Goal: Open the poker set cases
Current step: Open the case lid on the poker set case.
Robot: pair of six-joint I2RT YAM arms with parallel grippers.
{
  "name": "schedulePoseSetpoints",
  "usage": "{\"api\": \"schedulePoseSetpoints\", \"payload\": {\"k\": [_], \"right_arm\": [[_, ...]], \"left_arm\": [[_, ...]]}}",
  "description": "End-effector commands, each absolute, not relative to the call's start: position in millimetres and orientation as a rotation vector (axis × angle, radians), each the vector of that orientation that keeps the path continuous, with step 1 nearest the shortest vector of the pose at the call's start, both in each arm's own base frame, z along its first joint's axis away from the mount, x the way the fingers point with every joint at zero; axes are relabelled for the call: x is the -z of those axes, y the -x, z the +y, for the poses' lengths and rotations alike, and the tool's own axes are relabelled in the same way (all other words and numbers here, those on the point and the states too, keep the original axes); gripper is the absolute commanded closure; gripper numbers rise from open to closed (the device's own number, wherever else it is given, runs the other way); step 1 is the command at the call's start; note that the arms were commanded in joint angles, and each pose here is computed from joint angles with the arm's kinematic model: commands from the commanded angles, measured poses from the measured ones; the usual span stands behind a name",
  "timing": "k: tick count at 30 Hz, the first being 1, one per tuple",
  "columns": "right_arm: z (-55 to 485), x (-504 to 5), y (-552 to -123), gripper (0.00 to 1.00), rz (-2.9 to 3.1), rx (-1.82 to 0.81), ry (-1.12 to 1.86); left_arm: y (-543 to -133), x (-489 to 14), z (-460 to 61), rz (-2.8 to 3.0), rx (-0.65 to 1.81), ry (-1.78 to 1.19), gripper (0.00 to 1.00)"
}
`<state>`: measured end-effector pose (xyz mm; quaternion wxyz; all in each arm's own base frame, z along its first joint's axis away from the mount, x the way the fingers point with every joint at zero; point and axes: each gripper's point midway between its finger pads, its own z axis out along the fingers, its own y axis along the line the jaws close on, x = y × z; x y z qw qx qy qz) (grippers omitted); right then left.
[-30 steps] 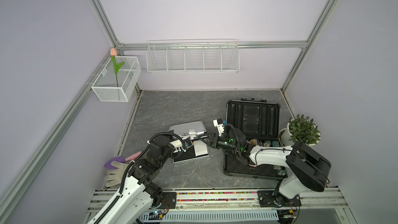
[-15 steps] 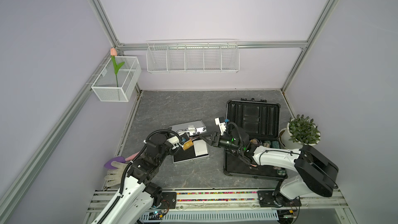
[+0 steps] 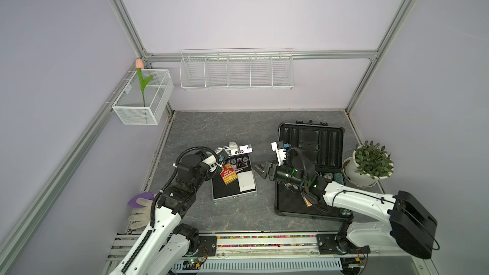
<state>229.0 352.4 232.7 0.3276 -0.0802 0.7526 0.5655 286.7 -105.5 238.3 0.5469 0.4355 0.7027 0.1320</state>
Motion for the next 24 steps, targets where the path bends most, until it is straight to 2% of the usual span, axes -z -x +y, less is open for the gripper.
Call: {"api": "schedulePoseSetpoints", "payload": {"k": [1,24], "right_arm": [[346.3,-242.8,-234.9,0.27,1.936,-1.429,0.211],[335.3,-240.9,-236.3,0.25,1.954,-1.380,0.170]], "left_arm": [[-298.5,-271.7,-108.6,1.618,-0.257,-0.927,0.25],[-332.1,-286.6,-85.7,1.739,-0.207,-0.590,0.25]]}}
